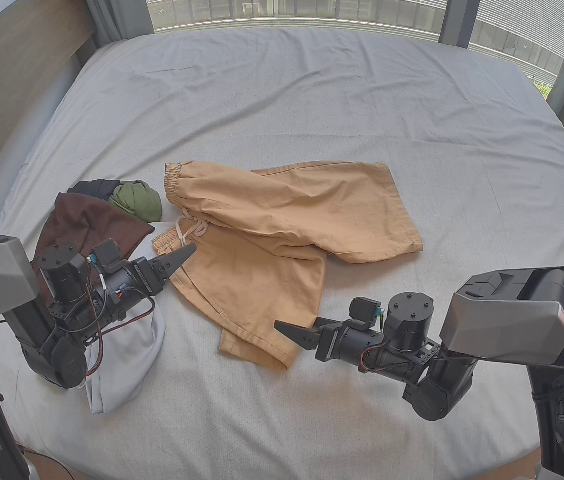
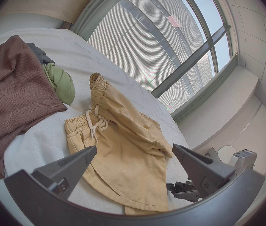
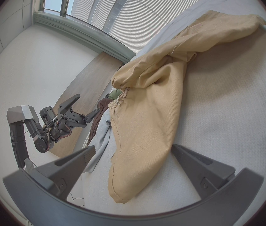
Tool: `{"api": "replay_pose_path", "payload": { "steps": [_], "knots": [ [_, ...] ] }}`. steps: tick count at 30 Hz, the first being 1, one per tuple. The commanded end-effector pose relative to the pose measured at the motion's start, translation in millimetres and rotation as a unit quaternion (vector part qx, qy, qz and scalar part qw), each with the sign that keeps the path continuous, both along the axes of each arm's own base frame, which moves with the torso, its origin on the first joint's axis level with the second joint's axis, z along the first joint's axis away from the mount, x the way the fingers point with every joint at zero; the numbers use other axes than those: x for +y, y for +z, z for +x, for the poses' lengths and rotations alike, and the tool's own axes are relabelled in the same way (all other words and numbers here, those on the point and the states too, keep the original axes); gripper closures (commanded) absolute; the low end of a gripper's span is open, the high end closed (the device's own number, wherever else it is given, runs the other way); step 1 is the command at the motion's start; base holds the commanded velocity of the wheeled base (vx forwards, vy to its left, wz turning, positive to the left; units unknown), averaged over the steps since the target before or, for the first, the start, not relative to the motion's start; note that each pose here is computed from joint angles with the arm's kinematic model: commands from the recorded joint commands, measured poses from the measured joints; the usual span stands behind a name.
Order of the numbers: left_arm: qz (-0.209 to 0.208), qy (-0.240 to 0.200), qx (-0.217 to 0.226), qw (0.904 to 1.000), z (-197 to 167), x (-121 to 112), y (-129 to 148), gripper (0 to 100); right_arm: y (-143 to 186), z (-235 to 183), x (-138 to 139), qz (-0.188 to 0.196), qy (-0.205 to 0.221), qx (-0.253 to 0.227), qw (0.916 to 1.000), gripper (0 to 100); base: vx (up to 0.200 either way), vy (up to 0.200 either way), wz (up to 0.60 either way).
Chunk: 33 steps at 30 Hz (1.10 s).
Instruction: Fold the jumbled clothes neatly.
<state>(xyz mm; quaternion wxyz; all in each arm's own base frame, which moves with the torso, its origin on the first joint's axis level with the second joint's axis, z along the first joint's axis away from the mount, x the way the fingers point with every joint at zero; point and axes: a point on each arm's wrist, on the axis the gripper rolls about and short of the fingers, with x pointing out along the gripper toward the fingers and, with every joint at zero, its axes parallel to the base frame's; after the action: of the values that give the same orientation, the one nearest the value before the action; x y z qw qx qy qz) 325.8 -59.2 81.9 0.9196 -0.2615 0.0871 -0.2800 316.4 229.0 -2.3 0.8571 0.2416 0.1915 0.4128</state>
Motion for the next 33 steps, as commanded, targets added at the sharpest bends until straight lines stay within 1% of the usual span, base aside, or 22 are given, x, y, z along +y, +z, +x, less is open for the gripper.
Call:
{"api": "replay_pose_path", "payload": {
  "steps": [1, 2, 7, 16, 18, 21, 26, 32, 33],
  "knots": [
    [0.0, 0.0, 0.004, 1.0, 0.6, -0.1, -2.5, 0, -2.9, -0.4, 1.0, -0.001, 0.001, 0.003, 1.0, 0, 0.0, 0.0, 0.0],
    [0.001, 0.001, 0.004, 1.0, 1.1, -0.1, -3.3, 0, -3.2, -1.2, 1.1, -0.002, 0.002, 0.004, 1.0, 100, 0.0, 0.0, 0.0],
    [0.003, 0.001, 0.009, 1.0, 2.0, -0.2, -7.2, 0, -6.0, -6.3, 0.5, -0.007, 0.006, 0.013, 0.9999, 100, 0.0, 0.0, 0.0],
    [0.002, 0.002, 0.006, 1.0, 2.4, 0.2, -5.7, 0, -5.6, -14.0, -2.1, -0.003, 0.007, 0.03, 0.9995, 100, 0.0, 0.0, 0.0],
    [0.001, 0.004, 0.004, 1.0, 2.9, 1.2, -4.1, 0, -2.6, -21.4, -7.5, -0.008, 0.007, 0.038, 0.9992, 100, 0.0, 0.0, 0.0],
    [0.001, 0.005, 0.004, 1.0, 3.4, 1.6, -4.3, 0, 10.0, -30.0, -15.0, -0.008, 0.005, 0.037, 0.9993, 100, 0.0, 0.0, 0.0],
    [0.001, 0.005, 0.003, 1.0, 3.7, 1.6, -4.1, 0, 20.1, -40.9, -24.8, -0.011, 0.002, 0.041, 0.9991, 100, 0.0, 0.0, 0.0],
    [0.001, 0.004, 0.004, 1.0, 2.9, 1.2, -4.1, 0, 17.5, -37.4, -25.6, -0.015, -0.003, 0.04, 0.9991, 100, 0.0, 0.0, 0.0],
    [0.001, 0.004, 0.004, 1.0, 2.9, 1.2, -4.1, 0, 14.2, -36.3, -26.8, -0.021, -0.005, 0.044, 0.9988, 100, 0.0, 0.0, 0.0]
  ]
}}
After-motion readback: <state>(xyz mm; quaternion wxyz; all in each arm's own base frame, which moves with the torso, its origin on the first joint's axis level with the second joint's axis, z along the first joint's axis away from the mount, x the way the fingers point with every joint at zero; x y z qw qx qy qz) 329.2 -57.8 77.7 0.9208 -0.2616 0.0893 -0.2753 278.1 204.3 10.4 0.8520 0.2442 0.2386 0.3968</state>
